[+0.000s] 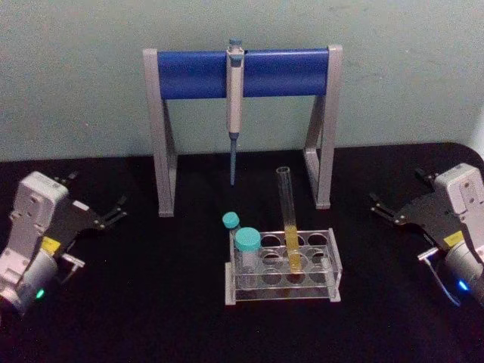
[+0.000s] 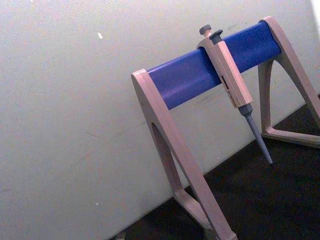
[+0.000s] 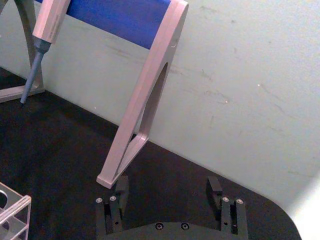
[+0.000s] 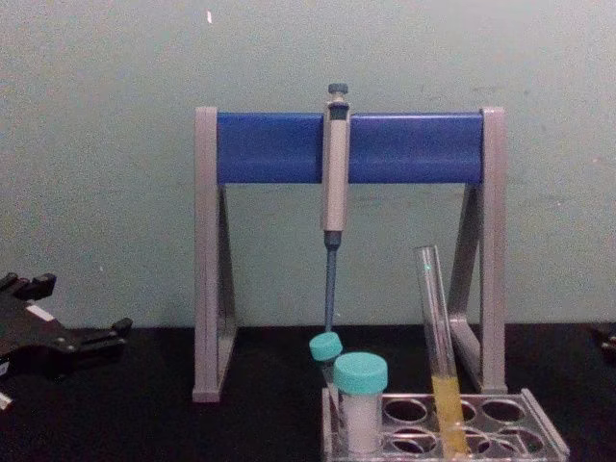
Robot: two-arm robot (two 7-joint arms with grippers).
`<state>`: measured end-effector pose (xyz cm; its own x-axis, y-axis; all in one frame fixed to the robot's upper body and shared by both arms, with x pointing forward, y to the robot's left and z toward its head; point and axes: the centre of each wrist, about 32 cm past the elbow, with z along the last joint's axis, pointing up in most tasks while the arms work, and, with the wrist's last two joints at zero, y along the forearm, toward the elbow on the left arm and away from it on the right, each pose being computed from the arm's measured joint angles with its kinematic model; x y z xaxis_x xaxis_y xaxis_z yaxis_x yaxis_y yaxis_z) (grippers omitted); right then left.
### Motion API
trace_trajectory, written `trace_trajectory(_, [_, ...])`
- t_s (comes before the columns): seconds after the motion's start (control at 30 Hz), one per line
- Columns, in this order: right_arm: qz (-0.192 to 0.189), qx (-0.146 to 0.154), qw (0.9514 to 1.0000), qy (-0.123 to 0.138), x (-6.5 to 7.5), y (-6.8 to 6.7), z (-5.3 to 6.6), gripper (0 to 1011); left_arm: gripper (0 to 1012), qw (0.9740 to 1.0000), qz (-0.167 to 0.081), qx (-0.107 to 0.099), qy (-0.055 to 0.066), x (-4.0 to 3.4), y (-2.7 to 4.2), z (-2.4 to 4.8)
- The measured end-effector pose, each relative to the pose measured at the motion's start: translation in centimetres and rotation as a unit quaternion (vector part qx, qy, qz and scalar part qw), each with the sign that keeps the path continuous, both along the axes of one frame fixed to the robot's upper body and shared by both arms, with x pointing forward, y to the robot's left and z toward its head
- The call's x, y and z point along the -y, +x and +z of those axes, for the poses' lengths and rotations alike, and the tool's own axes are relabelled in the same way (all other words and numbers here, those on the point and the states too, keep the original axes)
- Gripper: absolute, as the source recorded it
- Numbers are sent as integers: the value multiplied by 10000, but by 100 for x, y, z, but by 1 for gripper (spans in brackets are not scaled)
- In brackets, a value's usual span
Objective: Pick up the test tube from the test tube rack, shake it, then place it back into the test tube rack.
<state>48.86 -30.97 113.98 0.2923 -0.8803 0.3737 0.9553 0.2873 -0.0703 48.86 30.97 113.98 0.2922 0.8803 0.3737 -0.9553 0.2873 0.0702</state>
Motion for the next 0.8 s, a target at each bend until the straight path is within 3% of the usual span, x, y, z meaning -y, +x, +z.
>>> trace_trajectory(0.8, [0, 0, 10000, 0, 0, 0, 0, 1000, 1010, 10000, 0, 0, 0, 0, 0, 0])
